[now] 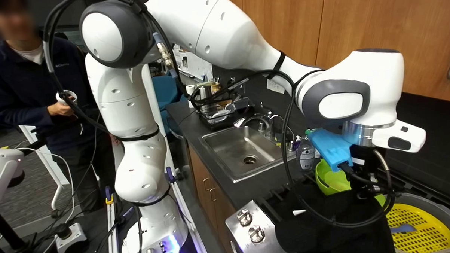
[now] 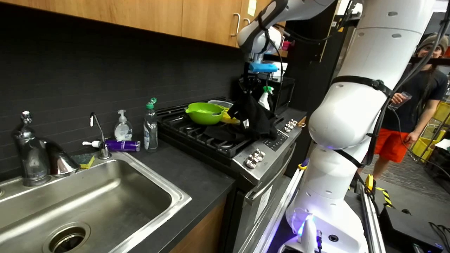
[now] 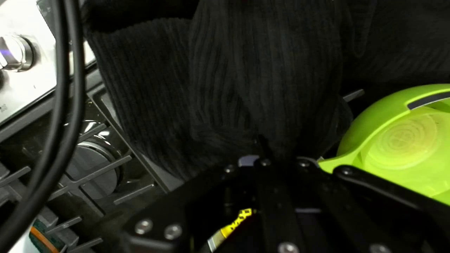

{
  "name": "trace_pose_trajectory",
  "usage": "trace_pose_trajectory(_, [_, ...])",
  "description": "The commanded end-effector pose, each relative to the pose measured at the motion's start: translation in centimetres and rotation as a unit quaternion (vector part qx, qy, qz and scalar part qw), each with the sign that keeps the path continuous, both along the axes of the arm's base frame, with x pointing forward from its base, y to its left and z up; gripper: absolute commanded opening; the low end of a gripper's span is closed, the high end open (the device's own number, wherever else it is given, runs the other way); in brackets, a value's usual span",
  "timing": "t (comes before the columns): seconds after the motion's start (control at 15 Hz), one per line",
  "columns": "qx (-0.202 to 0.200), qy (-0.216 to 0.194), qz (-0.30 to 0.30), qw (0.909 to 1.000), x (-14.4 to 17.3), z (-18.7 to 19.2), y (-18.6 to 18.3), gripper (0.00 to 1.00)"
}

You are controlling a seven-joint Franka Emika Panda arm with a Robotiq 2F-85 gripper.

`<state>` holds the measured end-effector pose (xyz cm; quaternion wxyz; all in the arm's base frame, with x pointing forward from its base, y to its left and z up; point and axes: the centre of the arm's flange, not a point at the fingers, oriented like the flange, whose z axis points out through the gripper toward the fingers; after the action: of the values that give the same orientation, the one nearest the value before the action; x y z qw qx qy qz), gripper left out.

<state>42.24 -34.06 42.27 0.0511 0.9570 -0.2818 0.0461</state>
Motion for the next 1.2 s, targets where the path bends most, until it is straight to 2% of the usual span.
trace_pose_trajectory(0.0, [-0.005,-0.001,0.016,0.9999,-0.3,2.5,2.2,0.02])
trace_pose_trajectory(0.47, [-0.018,-0.003,0.054,0.9984,0.3,4.6,5.5,0.02])
trace_pose_trajectory(1.13, [-0.016,0.01,0.11,0.9937,0.1,5.7,10.5,0.02])
